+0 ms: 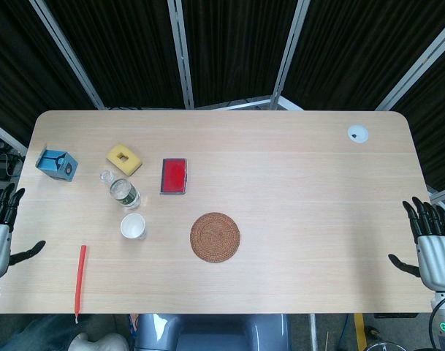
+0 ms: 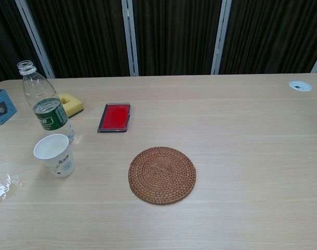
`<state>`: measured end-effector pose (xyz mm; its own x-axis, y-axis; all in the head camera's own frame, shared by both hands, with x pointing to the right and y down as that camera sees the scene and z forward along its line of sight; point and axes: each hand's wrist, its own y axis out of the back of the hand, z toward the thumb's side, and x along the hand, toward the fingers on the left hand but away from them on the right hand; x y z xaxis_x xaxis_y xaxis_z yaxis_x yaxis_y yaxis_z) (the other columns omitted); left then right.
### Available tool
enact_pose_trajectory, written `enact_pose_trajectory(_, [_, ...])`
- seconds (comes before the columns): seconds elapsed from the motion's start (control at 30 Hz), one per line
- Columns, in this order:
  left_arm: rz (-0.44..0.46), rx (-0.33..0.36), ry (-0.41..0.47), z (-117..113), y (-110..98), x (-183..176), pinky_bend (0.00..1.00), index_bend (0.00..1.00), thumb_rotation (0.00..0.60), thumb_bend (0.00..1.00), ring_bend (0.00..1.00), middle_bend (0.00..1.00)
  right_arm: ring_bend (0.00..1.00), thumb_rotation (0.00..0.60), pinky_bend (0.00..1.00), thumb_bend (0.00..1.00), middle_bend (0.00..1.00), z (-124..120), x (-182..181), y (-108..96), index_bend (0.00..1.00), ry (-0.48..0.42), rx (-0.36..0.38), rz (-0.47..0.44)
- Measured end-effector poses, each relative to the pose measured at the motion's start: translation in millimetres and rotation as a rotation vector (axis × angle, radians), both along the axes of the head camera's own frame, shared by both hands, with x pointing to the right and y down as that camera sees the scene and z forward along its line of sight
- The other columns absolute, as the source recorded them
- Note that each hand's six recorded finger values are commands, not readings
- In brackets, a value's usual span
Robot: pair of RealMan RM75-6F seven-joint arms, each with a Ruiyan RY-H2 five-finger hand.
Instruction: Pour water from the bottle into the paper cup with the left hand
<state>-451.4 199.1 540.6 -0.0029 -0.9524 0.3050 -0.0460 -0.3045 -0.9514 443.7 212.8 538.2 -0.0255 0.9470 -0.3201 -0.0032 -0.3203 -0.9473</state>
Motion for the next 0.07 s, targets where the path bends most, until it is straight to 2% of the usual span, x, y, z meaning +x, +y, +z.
enact_pose_trajectory(0.07, [0.005, -0.012, -0.009, 0.4, 0.5, 0.0, 0.00, 0.00, 0.600, 0.00, 0.00, 0.00, 0.00, 0.600, 0.00, 0.00, 0.00, -1.1, 0.0, 0.6, 0.00, 0.001, 0.005, -0.001])
